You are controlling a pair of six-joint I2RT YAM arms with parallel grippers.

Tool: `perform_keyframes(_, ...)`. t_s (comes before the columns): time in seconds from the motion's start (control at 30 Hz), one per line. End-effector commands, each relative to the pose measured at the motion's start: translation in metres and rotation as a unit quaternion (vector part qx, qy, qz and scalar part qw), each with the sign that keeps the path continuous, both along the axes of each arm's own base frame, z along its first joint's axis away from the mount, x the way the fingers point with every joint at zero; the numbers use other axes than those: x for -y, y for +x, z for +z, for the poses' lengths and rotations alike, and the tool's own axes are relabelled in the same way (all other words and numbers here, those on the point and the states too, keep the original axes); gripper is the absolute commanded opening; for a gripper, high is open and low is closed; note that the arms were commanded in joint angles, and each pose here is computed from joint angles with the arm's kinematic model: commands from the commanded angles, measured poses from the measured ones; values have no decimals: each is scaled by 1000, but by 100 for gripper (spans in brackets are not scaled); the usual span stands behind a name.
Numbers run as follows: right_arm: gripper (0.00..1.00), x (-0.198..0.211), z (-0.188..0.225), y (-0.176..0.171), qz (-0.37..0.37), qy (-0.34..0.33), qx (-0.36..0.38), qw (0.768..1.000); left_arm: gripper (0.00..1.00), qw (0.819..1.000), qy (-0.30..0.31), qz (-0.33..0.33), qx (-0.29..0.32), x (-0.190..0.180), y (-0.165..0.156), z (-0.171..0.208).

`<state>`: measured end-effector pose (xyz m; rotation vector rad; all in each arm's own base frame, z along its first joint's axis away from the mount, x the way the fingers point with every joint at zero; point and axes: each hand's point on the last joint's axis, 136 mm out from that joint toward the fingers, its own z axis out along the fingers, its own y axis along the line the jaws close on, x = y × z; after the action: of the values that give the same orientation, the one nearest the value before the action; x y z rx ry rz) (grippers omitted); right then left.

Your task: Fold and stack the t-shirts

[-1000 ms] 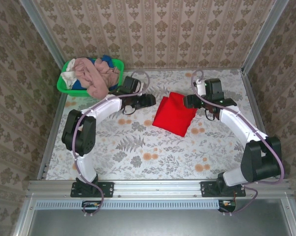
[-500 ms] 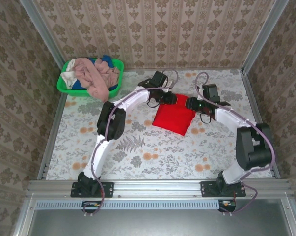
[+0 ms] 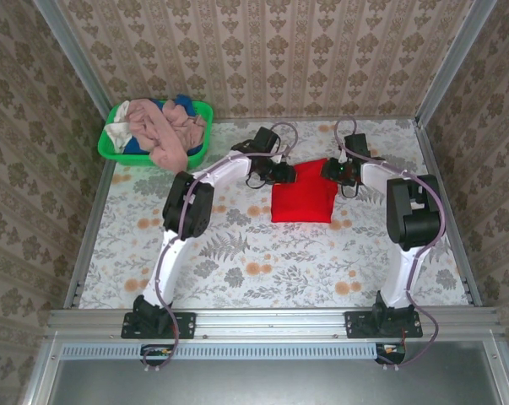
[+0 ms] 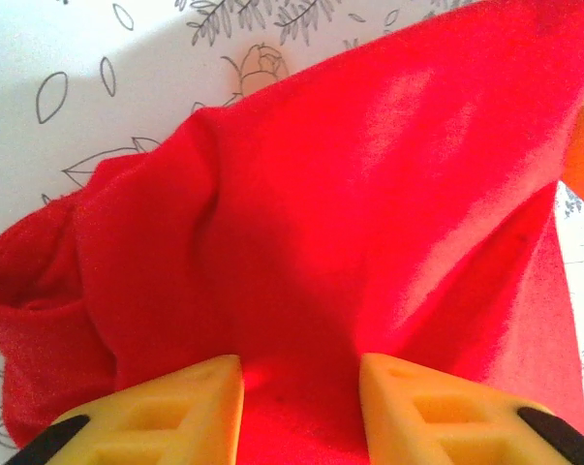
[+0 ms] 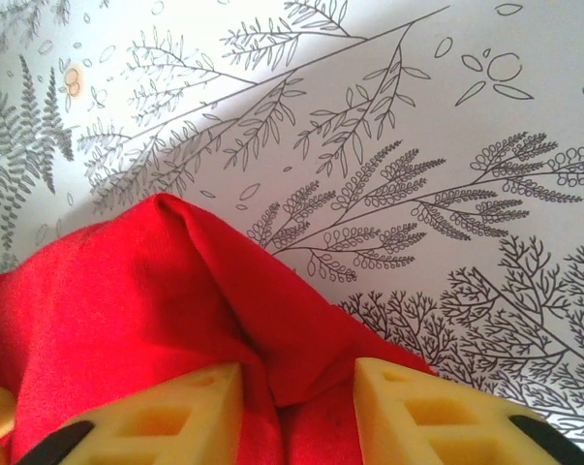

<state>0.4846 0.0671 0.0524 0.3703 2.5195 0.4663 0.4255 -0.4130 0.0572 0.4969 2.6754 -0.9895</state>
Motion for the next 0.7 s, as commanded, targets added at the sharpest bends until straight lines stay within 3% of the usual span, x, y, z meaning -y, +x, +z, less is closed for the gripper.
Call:
perform_keyframes(0.0,48,5,35,-16,-15,-5,29,999,42,999,-32,3,19,4,-7,43)
perform_keyframes(0.1,69,5,49,-37,-13,-29,44,999,50,997,-58,16,39,2,-9,67)
perform_keyframes(0.23,84,-3,53,-65,14,-74,40,996,63,994,-69,45,78,-15,-11,96)
perform_keyframes(0.37,85,-20,56,-79,45,-139,41,988,75,986,-32,86,143,-56,-16,106)
perform_keyframes(0.53,84,-66,57,-78,100,-208,40,972,81,967,52,127,213,-129,-44,102)
perform_keyframes(0.67,82,-111,48,-74,141,-224,37,963,85,955,91,153,238,-182,-73,102)
